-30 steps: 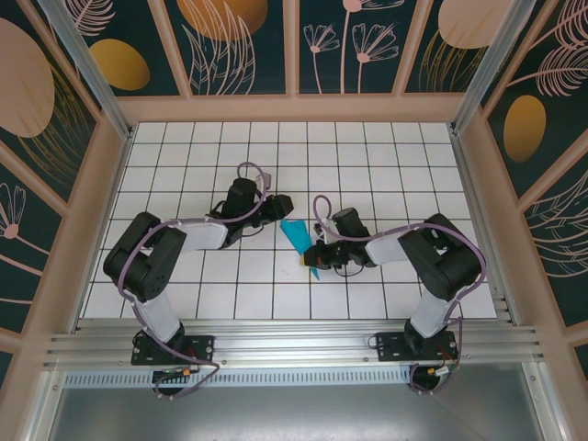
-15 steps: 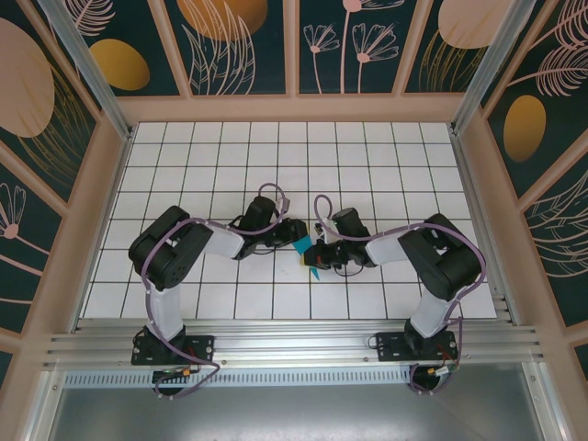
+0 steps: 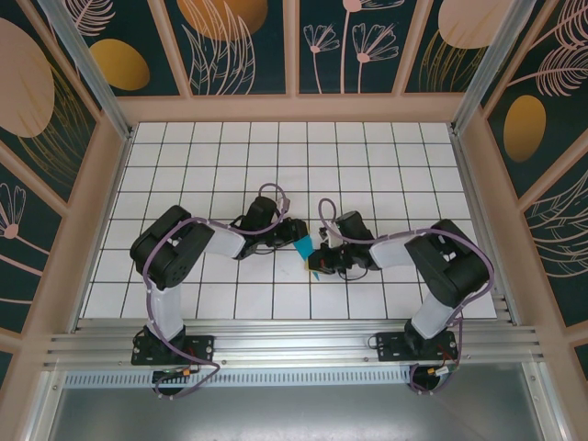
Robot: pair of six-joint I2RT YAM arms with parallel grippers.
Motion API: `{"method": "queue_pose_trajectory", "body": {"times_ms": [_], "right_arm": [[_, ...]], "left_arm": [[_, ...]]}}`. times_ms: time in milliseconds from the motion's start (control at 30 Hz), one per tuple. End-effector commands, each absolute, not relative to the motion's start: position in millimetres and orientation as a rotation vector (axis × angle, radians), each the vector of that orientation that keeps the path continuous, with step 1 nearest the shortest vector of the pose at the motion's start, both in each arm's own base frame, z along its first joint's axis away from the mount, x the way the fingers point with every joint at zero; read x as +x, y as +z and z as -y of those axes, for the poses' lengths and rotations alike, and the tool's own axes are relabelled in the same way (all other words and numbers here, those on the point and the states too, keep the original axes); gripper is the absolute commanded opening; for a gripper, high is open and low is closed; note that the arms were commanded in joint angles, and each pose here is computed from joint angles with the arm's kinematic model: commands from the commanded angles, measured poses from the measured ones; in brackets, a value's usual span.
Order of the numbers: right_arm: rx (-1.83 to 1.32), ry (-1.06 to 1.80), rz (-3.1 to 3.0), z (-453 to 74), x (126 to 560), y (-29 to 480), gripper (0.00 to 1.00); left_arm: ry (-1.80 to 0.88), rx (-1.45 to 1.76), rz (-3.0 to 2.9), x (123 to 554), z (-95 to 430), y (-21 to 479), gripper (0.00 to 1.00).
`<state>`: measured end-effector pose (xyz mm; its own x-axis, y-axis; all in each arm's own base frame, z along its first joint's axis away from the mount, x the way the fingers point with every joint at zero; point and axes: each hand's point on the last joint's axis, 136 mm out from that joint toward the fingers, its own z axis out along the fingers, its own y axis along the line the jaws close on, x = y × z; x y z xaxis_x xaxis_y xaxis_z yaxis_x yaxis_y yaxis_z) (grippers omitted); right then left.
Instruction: Fold a paper plane with a square sheet of paper (pick it up from the middle)
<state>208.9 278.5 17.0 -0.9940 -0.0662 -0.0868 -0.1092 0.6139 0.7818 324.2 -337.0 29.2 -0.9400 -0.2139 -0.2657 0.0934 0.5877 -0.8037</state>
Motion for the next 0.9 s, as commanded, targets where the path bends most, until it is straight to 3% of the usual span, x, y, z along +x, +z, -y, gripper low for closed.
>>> {"method": "queue_pose_trajectory", "body": {"times_ms": [0, 267, 533, 733, 867], "right_arm": [[-0.083, 1.269, -2.945, -257, 174, -10, 0.02], [0.000, 1.233, -2.996, -233, 141, -20, 0.01], [0.015, 1.175, -2.998, -223, 136, -14, 0.01], [-0.035, 1.120, -2.845, -228, 172, 22, 0.04], [-0.035, 0.979, -2.681, -224, 212, 57, 0.17]], "left_arm": [[-1.104, -0.197, -2.614, 318, 314, -19, 0.31], [-1.098, -0.188, -2.612, 319, 314, -17, 0.31], [-1.119, -0.152, -2.601, 322, 319, -10, 0.32], [-1.171, -0.075, -2.550, 329, 331, 18, 0.37], [-1.163, -0.031, -2.473, 340, 335, 60, 0.46]]}}
